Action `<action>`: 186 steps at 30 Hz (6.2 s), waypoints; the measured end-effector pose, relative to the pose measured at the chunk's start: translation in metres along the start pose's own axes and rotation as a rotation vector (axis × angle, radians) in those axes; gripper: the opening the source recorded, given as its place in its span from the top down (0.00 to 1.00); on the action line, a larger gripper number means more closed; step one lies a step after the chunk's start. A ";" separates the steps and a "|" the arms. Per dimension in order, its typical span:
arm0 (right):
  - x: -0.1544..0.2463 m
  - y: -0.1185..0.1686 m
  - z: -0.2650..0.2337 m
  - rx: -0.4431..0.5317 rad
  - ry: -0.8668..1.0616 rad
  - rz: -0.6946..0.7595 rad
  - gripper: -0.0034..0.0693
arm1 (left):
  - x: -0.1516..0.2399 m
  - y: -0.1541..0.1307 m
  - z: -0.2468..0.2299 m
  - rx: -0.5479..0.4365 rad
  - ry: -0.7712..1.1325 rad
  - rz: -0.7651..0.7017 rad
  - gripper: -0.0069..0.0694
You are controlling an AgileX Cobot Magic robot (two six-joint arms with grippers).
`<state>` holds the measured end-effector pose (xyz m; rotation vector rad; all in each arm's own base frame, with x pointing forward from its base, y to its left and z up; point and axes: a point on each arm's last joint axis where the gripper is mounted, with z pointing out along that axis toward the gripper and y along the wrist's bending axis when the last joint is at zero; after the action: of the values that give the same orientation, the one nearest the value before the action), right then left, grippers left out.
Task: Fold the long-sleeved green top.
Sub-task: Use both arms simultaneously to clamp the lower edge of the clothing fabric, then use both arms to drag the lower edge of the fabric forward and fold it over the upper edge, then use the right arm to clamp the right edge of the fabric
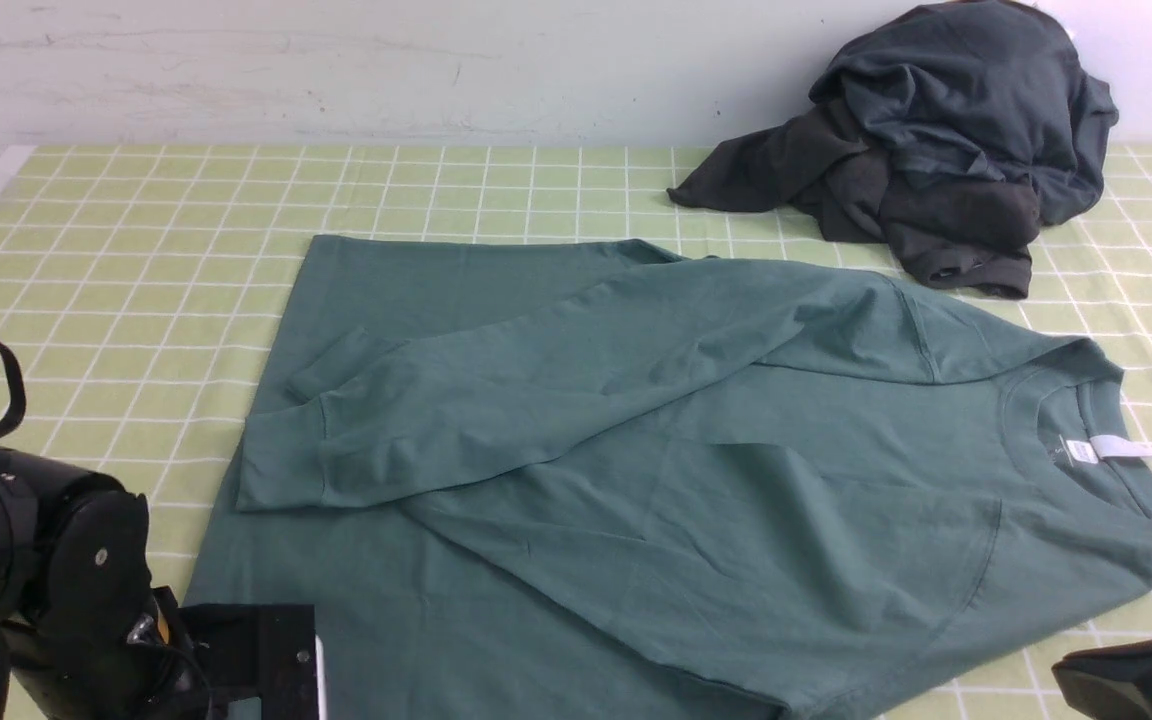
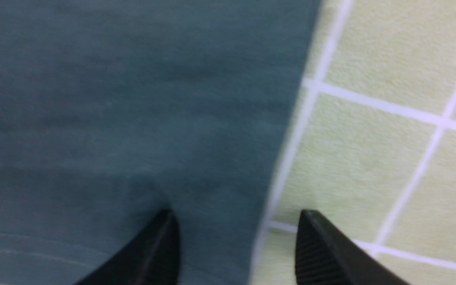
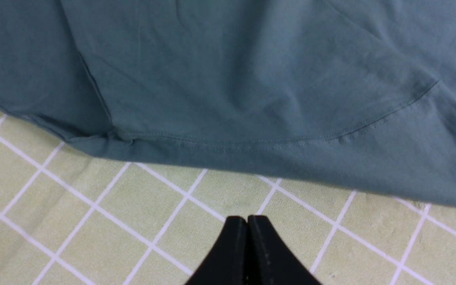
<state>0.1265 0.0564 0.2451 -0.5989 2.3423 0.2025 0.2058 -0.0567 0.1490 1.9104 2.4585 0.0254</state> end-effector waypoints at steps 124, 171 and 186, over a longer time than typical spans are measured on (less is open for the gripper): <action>-0.244 -0.097 0.290 -0.237 -0.308 -0.168 0.97 | -0.101 0.303 -0.049 0.022 -0.465 -0.952 0.91; -0.106 -0.293 0.192 0.247 0.535 0.596 0.42 | -0.029 0.106 -0.268 -0.274 -0.554 -0.785 0.91; -0.100 -0.287 0.211 0.162 0.517 0.743 0.34 | 0.054 -0.070 -0.210 -0.552 -0.765 -0.847 0.91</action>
<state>0.4530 -0.0963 0.1616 0.3736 2.9546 0.2010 0.1183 -0.0206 0.3564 0.4472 2.1502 -0.0359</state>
